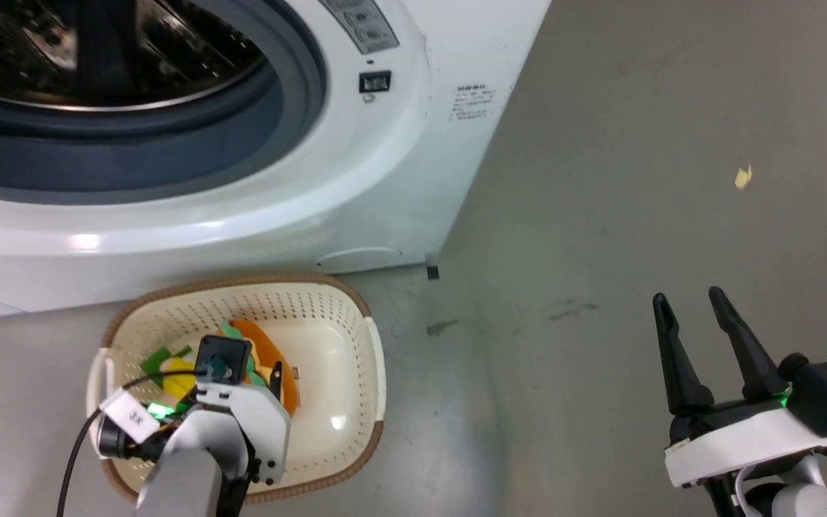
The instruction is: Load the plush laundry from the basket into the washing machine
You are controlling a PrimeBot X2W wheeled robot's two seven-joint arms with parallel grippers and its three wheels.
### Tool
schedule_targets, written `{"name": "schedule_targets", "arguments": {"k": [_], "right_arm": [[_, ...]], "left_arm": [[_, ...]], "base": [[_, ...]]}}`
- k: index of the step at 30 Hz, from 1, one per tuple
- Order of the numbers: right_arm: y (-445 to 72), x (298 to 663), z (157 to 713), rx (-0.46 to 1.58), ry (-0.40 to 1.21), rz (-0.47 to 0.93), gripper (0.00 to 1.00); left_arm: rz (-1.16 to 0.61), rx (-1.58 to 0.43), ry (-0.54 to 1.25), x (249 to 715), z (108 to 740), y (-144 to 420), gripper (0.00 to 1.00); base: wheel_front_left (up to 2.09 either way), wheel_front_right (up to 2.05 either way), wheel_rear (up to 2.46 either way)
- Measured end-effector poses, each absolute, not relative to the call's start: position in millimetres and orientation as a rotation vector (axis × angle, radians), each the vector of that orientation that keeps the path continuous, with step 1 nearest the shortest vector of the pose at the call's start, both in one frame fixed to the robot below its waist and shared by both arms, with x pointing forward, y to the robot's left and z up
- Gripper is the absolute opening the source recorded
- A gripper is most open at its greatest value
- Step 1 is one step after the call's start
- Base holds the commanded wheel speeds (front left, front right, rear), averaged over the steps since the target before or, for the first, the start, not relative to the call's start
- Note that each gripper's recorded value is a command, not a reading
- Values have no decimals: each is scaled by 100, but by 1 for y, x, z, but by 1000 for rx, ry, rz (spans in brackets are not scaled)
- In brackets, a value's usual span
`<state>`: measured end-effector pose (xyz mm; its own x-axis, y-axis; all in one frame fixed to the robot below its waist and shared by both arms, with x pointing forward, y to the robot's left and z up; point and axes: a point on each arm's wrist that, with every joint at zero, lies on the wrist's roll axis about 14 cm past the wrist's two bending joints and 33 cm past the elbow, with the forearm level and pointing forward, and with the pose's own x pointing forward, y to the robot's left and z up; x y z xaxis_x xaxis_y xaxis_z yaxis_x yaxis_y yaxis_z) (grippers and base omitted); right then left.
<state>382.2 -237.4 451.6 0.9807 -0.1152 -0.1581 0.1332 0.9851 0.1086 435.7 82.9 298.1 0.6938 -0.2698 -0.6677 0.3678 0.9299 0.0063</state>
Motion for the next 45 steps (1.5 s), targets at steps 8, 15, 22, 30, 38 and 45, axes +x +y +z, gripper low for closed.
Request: {"name": "schedule_targets", "arguments": {"k": [8,15,22,30,38,45], "right_arm": [[-246,387,438,139,175,-159,100],[-253,389,428,148,192,-184,100],[-258,394,419,150,202,-202,100],[-261,396,401,147,237,-217,100],[-265,399,390,152,252,-234,100],[-272,403,379,147,264,-255,100]], "left_arm": [[-387,178,867,439,259,79,100],[-409,210,975,443,229,76,100],[-398,268,1078,448,199,87,100],[-370,287,1208,449,159,104,100],[-367,312,1268,449,132,108,100],[-353,316,1336,446,102,109,42]], "base": [[0,0,0],[7,7,7],[13,13,13],[10,10,10],[1,1,1],[0,0,0]]}}
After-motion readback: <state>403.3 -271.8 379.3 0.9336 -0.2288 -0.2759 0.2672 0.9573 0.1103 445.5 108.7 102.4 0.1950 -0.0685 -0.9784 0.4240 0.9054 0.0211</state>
